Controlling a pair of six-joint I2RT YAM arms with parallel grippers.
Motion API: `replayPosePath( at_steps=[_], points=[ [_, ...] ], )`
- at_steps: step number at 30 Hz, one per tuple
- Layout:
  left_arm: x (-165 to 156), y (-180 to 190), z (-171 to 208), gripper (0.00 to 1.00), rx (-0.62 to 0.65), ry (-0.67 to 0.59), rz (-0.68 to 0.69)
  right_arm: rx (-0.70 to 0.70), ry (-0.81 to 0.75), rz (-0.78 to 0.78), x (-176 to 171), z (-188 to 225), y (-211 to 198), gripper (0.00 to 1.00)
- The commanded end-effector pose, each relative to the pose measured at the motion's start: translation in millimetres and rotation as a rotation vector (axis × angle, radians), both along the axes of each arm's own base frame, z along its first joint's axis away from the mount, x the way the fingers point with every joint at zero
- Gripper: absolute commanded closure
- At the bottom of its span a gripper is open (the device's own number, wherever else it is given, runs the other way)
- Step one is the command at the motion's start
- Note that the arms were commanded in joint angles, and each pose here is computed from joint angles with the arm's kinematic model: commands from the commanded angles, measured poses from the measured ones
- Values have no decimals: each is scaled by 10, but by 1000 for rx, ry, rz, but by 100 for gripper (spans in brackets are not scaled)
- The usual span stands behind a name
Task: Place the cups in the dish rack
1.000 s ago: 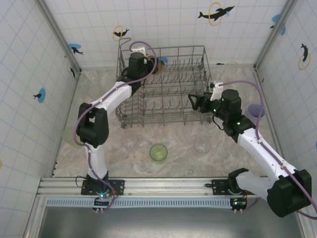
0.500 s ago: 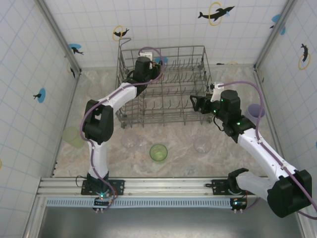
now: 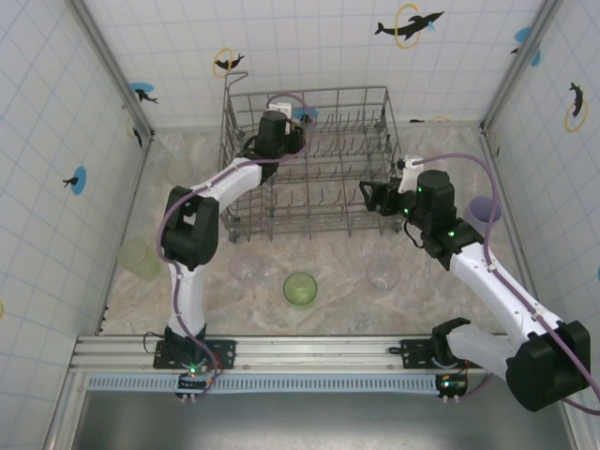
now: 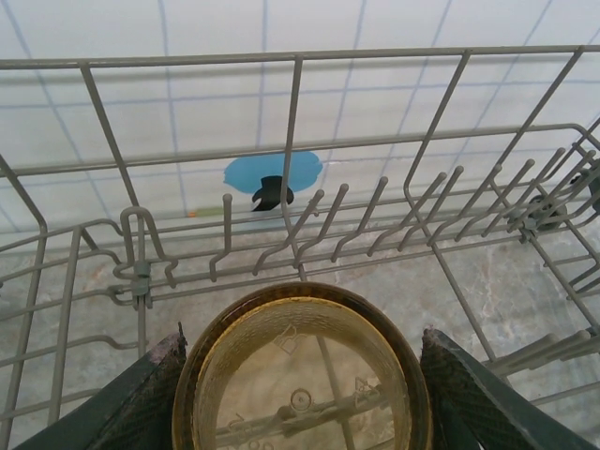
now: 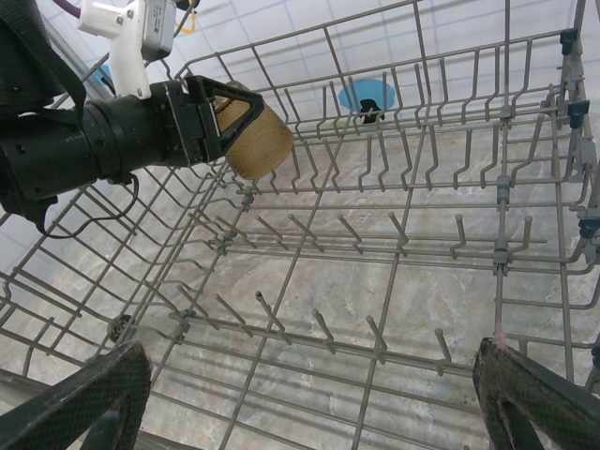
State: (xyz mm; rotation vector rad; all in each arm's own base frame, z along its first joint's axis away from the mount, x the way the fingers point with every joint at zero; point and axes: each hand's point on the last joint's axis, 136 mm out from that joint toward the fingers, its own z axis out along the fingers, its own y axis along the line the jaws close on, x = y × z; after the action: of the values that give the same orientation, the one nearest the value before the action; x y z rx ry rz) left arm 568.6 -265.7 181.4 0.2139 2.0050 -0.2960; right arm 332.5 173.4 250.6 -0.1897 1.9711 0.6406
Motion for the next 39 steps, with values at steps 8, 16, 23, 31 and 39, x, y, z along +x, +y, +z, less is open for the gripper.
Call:
replayPosePath(
  at_steps=[8, 16, 23, 31, 39],
  points=[
    [138, -39, -230, 100, 102, -43, -39, -8, -2, 9, -3, -7, 34, 8],
    [160, -34, -466, 100, 158, -23, -44, -6, 6, 12, 0, -45, 60, 8],
    [149, -25, -670, 78, 177, 3, -45, -5, 8, 15, 8, -54, 84, 8],
    [85, -20, -514, 31, 152, -23, -40, -2, 9, 18, 20, -62, 111, 8],
    [-62, -24, -91, 3, 117, -110, -35, 17, 0, 28, 15, -14, 143, 1]
  ],
)
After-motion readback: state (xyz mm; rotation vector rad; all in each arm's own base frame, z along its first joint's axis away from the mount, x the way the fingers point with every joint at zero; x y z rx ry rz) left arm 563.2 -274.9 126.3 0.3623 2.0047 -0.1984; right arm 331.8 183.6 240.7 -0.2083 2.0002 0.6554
